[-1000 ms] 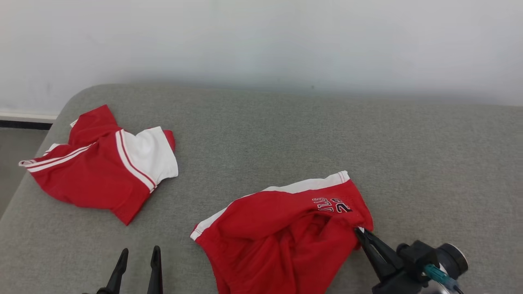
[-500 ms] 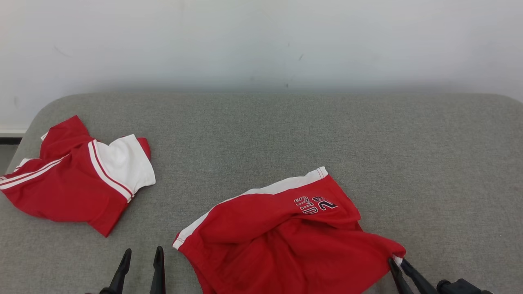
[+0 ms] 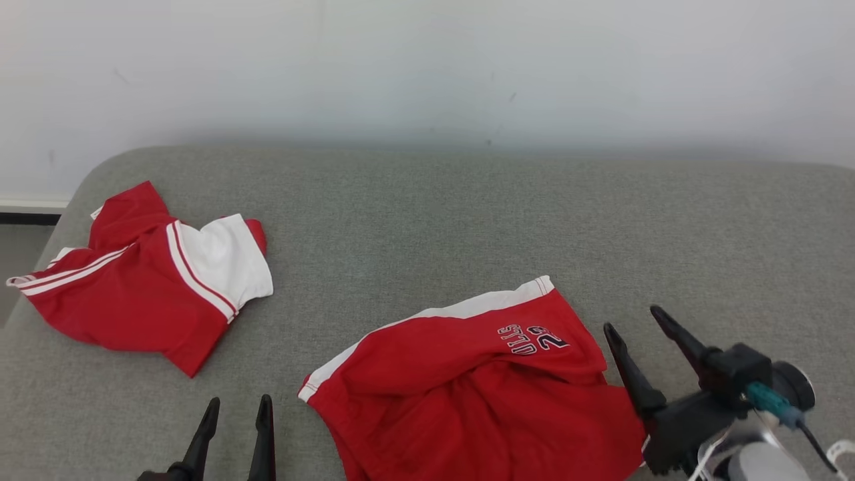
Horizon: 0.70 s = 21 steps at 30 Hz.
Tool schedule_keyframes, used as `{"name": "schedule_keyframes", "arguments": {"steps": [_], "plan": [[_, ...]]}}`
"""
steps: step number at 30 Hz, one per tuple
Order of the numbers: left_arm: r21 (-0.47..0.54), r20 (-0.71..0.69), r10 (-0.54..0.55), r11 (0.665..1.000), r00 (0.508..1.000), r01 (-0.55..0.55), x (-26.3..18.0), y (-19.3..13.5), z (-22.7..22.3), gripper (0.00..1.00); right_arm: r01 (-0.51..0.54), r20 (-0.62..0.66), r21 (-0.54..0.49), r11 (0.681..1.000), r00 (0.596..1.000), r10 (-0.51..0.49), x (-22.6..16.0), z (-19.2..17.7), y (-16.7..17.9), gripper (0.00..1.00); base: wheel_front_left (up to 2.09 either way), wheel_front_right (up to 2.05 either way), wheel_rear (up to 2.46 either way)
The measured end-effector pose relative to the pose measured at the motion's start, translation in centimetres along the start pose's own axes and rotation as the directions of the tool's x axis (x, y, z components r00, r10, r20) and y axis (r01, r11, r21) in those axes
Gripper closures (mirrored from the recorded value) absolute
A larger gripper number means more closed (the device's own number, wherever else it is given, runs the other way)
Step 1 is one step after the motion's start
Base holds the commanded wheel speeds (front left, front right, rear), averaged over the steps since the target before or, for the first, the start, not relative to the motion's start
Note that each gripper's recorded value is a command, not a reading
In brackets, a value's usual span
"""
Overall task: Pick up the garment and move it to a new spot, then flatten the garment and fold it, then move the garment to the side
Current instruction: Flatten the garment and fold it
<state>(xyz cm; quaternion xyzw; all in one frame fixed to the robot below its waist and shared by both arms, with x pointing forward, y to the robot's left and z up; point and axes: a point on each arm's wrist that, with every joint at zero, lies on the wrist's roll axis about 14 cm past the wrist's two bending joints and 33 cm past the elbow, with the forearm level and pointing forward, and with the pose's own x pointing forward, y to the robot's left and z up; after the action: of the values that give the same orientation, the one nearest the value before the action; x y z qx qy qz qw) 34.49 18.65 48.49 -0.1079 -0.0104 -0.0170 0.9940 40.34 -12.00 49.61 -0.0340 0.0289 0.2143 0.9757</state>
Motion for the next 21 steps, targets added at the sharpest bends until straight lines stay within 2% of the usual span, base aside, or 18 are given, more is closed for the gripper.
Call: {"name": "schedule_keyframes", "arguments": {"steps": [9,14,21], "plan": [[-0.006,0.016,0.038,0.999,0.999,-0.038,-0.3,0.9,0.5,0.0,-0.035,-0.066,-0.055,0.998,0.997,0.031,5.9,0.5,-0.5,0.0,0.0,0.0,0.0],[-0.013,0.015,0.069,0.998,0.998,-0.068,-0.5,1.7,0.5,0.0,-0.052,-0.179,-0.065,0.997,0.983,0.039,8.6,-1.4,-0.5,0.0,0.0,0.0,0.0],[-0.014,0.002,0.096,0.995,0.995,-0.095,-0.1,2.5,0.2,0.0,-0.06,-0.346,-0.032,0.998,0.937,0.046,10.9,-5.2,-0.3,0.0,0.0,0.0,0.0]]}}
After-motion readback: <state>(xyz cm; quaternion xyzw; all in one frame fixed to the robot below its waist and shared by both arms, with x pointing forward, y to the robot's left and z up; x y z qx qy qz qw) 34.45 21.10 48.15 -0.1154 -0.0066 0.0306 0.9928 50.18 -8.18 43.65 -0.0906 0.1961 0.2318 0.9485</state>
